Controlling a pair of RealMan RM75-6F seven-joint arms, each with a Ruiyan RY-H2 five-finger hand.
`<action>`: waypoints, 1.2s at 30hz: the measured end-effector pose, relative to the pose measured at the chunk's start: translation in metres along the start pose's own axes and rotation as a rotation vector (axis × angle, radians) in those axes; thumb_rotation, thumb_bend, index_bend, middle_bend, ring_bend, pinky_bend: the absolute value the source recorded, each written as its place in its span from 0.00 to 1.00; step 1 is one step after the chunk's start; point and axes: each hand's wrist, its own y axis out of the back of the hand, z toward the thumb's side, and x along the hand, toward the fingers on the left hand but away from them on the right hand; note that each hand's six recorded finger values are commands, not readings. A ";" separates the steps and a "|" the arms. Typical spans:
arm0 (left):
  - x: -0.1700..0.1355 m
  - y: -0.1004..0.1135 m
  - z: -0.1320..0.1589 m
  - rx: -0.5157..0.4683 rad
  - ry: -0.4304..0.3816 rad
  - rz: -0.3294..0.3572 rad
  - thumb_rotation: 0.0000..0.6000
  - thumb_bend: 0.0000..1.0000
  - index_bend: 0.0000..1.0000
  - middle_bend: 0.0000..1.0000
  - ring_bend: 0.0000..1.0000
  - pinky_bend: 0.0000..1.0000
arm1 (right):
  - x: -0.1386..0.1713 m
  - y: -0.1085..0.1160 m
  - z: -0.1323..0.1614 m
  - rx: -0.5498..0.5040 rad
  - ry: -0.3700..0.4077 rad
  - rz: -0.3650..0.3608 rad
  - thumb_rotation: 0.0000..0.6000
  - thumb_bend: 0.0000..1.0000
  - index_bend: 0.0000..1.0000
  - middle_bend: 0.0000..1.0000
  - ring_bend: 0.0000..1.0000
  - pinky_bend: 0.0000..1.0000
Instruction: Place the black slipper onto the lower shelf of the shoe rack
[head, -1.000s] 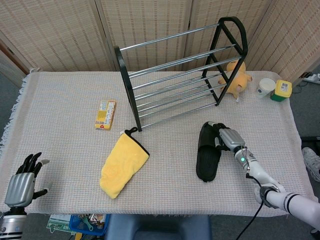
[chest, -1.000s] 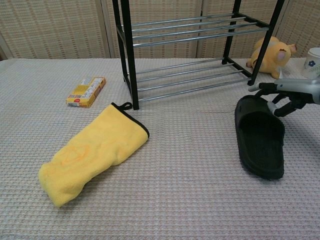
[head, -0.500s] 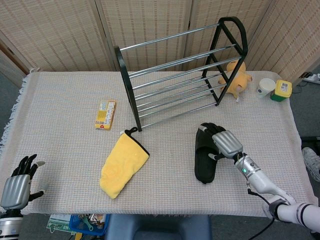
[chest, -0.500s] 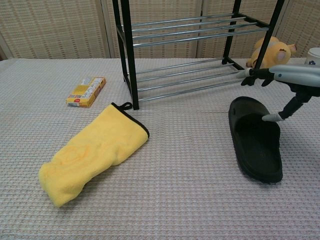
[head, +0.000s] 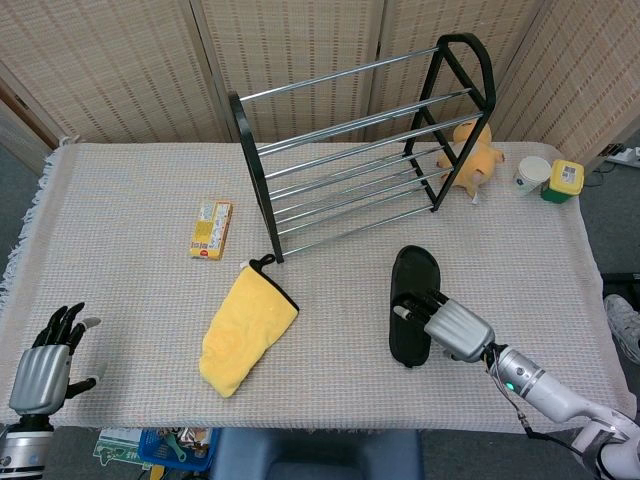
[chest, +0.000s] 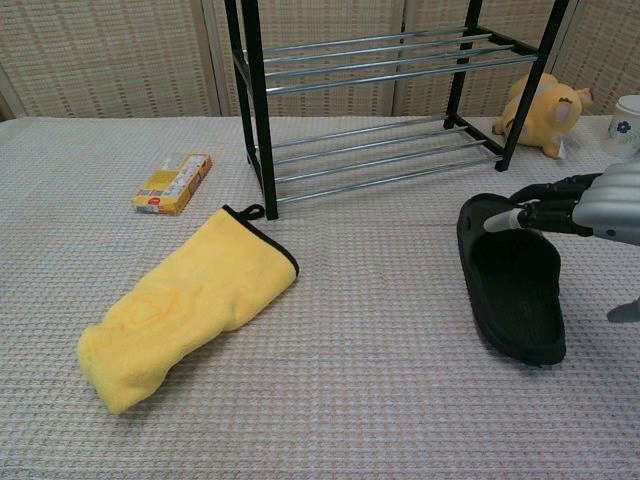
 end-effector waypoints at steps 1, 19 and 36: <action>0.000 0.000 0.001 -0.009 -0.002 -0.003 1.00 0.29 0.27 0.10 0.04 0.24 | -0.001 -0.001 0.001 0.029 0.014 0.004 1.00 0.00 0.00 0.11 0.00 0.14; -0.011 -0.002 -0.012 -0.032 0.036 -0.025 1.00 0.29 0.27 0.10 0.04 0.24 | -0.029 -0.018 0.022 0.326 0.168 0.063 1.00 0.00 0.00 0.11 0.00 0.08; -0.011 -0.003 -0.013 -0.039 0.039 -0.028 1.00 0.29 0.27 0.10 0.04 0.24 | -0.042 -0.031 0.037 0.360 0.201 0.026 1.00 0.08 0.01 0.15 0.00 0.00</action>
